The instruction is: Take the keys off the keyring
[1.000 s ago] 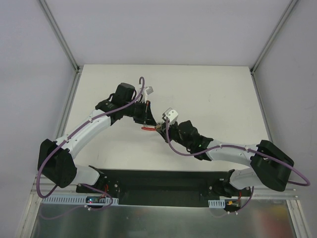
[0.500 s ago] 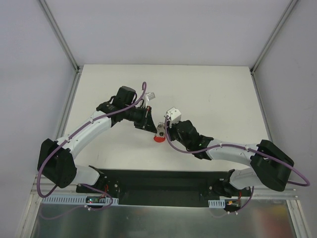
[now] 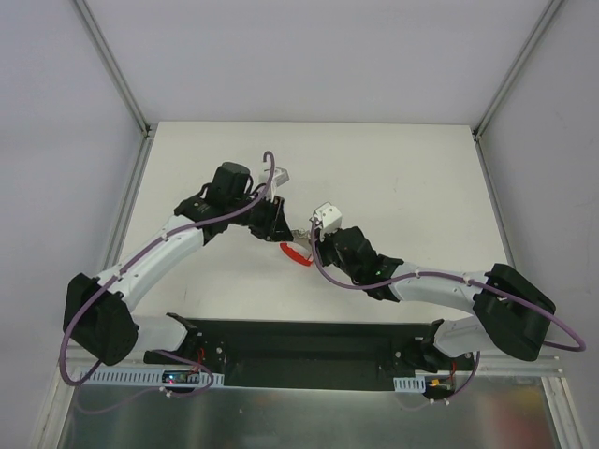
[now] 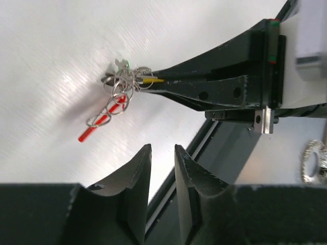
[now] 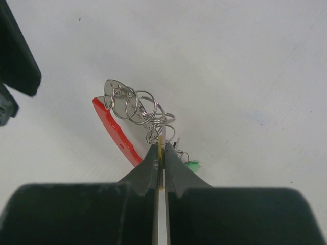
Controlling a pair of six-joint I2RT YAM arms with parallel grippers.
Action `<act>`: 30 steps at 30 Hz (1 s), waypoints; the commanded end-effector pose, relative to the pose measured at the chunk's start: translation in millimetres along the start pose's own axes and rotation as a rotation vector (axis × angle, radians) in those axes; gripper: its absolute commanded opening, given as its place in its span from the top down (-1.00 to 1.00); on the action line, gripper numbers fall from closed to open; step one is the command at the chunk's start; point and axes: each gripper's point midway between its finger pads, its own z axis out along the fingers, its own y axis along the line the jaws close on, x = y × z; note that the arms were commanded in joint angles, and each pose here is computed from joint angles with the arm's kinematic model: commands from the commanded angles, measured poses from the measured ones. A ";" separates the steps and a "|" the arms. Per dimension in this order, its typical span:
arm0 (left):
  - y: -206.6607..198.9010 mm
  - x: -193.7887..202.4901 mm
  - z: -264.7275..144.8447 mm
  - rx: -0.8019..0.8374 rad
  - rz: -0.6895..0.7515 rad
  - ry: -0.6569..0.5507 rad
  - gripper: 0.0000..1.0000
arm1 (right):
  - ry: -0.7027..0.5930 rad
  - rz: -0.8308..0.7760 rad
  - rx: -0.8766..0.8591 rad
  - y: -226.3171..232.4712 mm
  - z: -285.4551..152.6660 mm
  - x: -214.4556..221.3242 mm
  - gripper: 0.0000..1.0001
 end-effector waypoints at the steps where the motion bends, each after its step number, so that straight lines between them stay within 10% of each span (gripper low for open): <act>1: -5.0 -25.5 -13.2 -0.023 0.218 -0.187 0.44 | -0.129 0.035 -0.039 9.4 -2.6 -43.6 0.98; 18: -4.4 -5.8 0.7 0.013 0.876 -0.436 0.30 | -0.141 0.089 -0.103 23.3 -3.5 -52.3 0.99; 24: 3.4 -10.9 7.5 -0.034 0.830 -0.425 -0.27 | -0.149 0.105 -0.119 25.7 -7.2 -55.0 0.99; 30: 13.7 -3.8 21.4 -0.033 0.748 -0.336 -0.30 | -0.161 0.106 -0.110 21.7 -13.2 -55.6 0.98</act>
